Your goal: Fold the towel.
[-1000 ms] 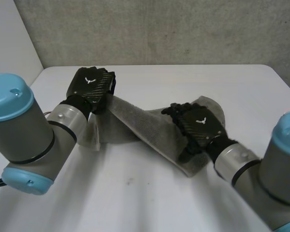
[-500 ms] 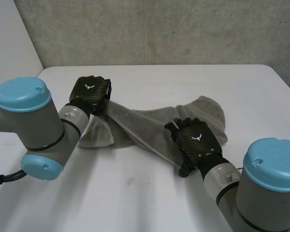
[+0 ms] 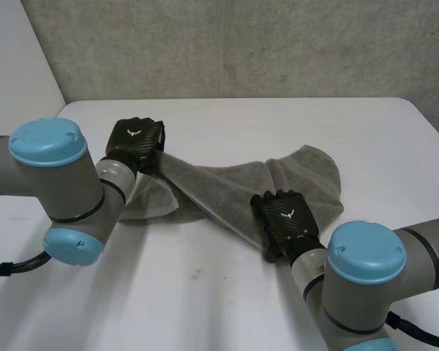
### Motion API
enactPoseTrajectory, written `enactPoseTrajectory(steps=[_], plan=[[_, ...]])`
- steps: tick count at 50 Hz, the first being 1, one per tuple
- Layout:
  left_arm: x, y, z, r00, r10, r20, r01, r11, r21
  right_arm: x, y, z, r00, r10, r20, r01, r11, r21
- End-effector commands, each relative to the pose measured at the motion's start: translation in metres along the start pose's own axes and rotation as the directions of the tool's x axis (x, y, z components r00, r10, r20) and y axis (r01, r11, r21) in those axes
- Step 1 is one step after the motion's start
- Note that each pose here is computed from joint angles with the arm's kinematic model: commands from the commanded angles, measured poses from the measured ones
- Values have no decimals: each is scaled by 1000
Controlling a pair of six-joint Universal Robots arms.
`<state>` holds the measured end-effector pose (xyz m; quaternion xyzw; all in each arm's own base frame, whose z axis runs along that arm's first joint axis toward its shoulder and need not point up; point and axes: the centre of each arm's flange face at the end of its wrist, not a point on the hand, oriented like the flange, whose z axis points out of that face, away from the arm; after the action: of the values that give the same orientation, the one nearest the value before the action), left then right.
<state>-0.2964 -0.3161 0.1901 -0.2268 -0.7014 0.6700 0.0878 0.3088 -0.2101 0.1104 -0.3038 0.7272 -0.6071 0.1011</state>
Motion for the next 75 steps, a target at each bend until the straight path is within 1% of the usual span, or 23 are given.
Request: enactPoseTrajectory(steps=[1, 5, 9, 14, 18, 21, 26, 35, 40, 42, 43, 45, 48, 50, 51, 53, 56, 62, 64, 67, 69, 73, 75], plan=[[-4, 1, 1, 1000, -2, 10, 2, 1000, -4, 6, -10, 2, 1000, -5, -26, 6, 998, 56], [-6, 3, 1, 1000, -2, 13, 3, 1000, -12, 12, -15, 5, 997, -57, -55, 61, 995, 76], [-9, 5, 0, 1000, -3, 21, 4, 1000, -21, 36, -16, 15, 974, -190, -125, 198, 979, 53], [-12, 6, 0, 1000, -5, 24, 6, 999, -34, 65, -10, 23, 952, -242, -187, 245, 970, -10], [-12, 7, -1, 1000, -5, 25, 6, 999, -39, 63, -5, 19, 962, -231, -148, 225, 973, -59], [-11, 7, -2, 1000, -5, 22, 6, 999, -42, 59, -5, 15, 980, -176, -98, 168, 982, -86], [-11, 8, -4, 1000, -5, 21, 6, 999, -46, 51, -4, 9, 1000, -15, -3, 14, 991, -130], [-11, 6, -8, 1000, -4, 19, 5, 999, -54, 55, -11, 9, 1000, 9, -2, -9, 993, -115], [-14, -8, -19, 1000, -2, 19, 3, 999, -48, 67, -45, 3, 999, -3, -40, 2, 1000, -5], [-15, -22, -33, 1000, 2, 13, -2, 999, -45, 89, -80, -1, 995, -17, -98, 26, 996, 90], [-15, -22, -33, 1000, 2, 13, -2, 999, -45, 89, -80, -1, 995, -17, -99, 26, 996, 91], [-14, -28, -41, 1000, 4, 5, -3, 999, -47, 105, -115, -9, 989, -71, -133, 91, 985, 150], [-13, -47, -57, 1000, 6, -6, -6, 1000, -29, 109, -131, -16, 985, -113, -129, 132, 979, 158], [-19, -79, -80, 1000, 10, 5, -10, 999, 34, 114, -166, -29, 973, -204, -108, 220, 962, 160], [-19, -80, -80, 1000, 10, 5, -10, 999, 34, 114, -166, -29, 973, -205, -108, 220, 962, 160], [-22, -107, -102, 1000, 14, 1, -15, 996, 85, 124, -192, -41, 958, -267, -100, 279, 952, 124], [-23, -119, -118, 999, 17, -34, -14, 996, 88, 133, -203, -48, 944, -320, -85, 325, 945, 51], [-12, -106, -126, 990, 7, -143, -8, 1000, -5, 129, -185, -41, 920, -391, 17, 391, 916, -89], [-5, -80, -121, 982, -12, -186, -8, 994, -108, 121, -160, -33, 902, -417, 108, 430, 887, -169], [-1, -66, -115, 980, -21, -197, -9, 988, -153, 114, -135, -24, 885, -428, 182, 461, 857, -229], [4, -40, -100, 976, -41, -212, -11, 971, -237, 112, -125, -18, 880, -429, 205, 471, 847, -247], [7, -25, -77, 975, -44, -217, -14, 966, -259, 115, -116, -4, 876, -441, 196, 479, 839, -259], [4, -30, -48, 979, -29, -200, -11, 981, -195, 123, -123, 19, 866, -491, 94, 500, 845, -190]])
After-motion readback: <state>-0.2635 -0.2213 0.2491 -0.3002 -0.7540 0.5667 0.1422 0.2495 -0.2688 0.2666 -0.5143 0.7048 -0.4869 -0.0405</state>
